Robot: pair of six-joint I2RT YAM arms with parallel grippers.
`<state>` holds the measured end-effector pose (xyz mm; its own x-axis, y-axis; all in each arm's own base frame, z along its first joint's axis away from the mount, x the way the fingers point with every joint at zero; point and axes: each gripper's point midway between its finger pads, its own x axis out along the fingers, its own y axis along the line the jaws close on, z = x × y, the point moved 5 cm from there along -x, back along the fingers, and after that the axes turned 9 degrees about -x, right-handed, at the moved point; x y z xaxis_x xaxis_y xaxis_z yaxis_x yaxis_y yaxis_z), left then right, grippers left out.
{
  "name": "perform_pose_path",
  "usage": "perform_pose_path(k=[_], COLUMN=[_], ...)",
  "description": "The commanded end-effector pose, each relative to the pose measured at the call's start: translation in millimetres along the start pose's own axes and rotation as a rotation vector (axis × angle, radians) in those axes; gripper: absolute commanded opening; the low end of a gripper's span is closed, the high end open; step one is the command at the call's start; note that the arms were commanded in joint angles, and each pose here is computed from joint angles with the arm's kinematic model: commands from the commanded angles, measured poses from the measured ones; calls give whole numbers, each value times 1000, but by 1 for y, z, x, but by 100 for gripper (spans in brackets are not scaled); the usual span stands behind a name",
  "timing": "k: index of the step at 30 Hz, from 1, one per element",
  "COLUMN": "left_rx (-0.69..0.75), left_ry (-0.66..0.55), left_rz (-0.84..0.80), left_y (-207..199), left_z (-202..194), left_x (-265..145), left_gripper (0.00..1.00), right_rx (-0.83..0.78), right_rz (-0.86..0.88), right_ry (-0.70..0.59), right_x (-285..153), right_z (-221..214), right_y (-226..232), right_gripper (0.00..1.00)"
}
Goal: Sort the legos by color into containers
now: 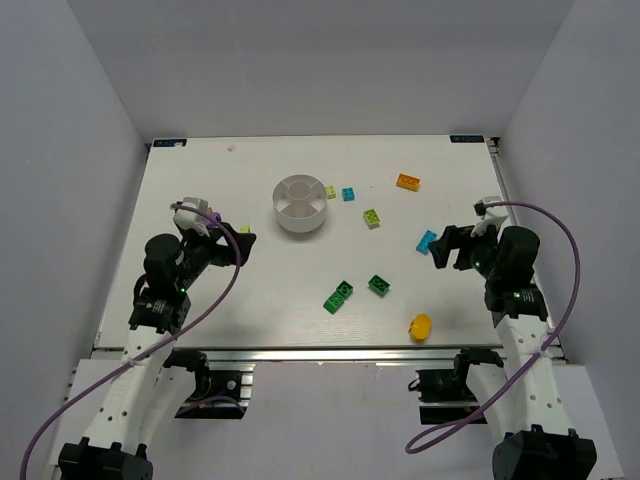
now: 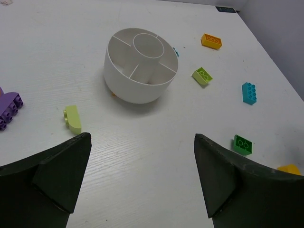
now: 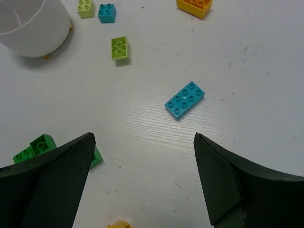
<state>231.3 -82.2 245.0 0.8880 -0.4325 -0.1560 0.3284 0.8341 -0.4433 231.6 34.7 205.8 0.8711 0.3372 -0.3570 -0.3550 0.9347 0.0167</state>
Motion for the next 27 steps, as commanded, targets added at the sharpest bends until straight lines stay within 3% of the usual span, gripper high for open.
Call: perform_pose_path(k=[1, 5, 8, 11, 12, 14, 15, 16, 19, 22, 24, 25, 26, 27], left_rx=[-10, -26, -48, -71, -95, -115, -147, -162, -187, -145, -117, -107, -66, -49], left_ry=[9, 50, 92, 133, 187, 242, 319, 353, 497, 536, 501, 535, 517, 502], left_rz=[-43, -67, -99, -159, -151, -141, -109, -83, -14, 158, 347, 407, 502, 542], left_y=[-9, -10, -13, -20, -16, -17, -12, -10, -5, 7, 25, 32, 42, 45], left_z=[7, 2, -3, -9, -17, -19, -33, -38, -57, -59, -49, -57, -54, -45], left_x=[1, 6, 11, 16, 22, 28, 34, 37, 46, 53, 58, 66, 69, 76], left_gripper=[98, 98, 94, 63, 44, 29, 26, 31, 71, 83, 89, 91, 91, 91], right_rx=[-101, -364, -387, -399, -406, -402, -412, -419, -432, -388, -380, -361, -361, -357], right_rz=[119, 337, 315, 246, 232, 214, 235, 238, 274, 261, 256, 243, 239, 234], right_ry=[-34, -18, -11, 0, 5, 27, 35, 38, 29, -1, -8, 3, 6, 7], right_x=[-2, -2, -1, 1, 1, 3, 3, 3, 0, -2, -2, -1, -1, -1], right_z=[9, -25, -29, -26, -25, -29, -32, -33, -24, -16, -15, -16, -16, -16], right_y=[10, 27, 23, 15, 12, 9, 11, 10, 15, 17, 17, 15, 15, 15], right_gripper=[89, 89, 89, 89, 89, 89, 89, 89, 89, 89, 61, 31, 22, 19])
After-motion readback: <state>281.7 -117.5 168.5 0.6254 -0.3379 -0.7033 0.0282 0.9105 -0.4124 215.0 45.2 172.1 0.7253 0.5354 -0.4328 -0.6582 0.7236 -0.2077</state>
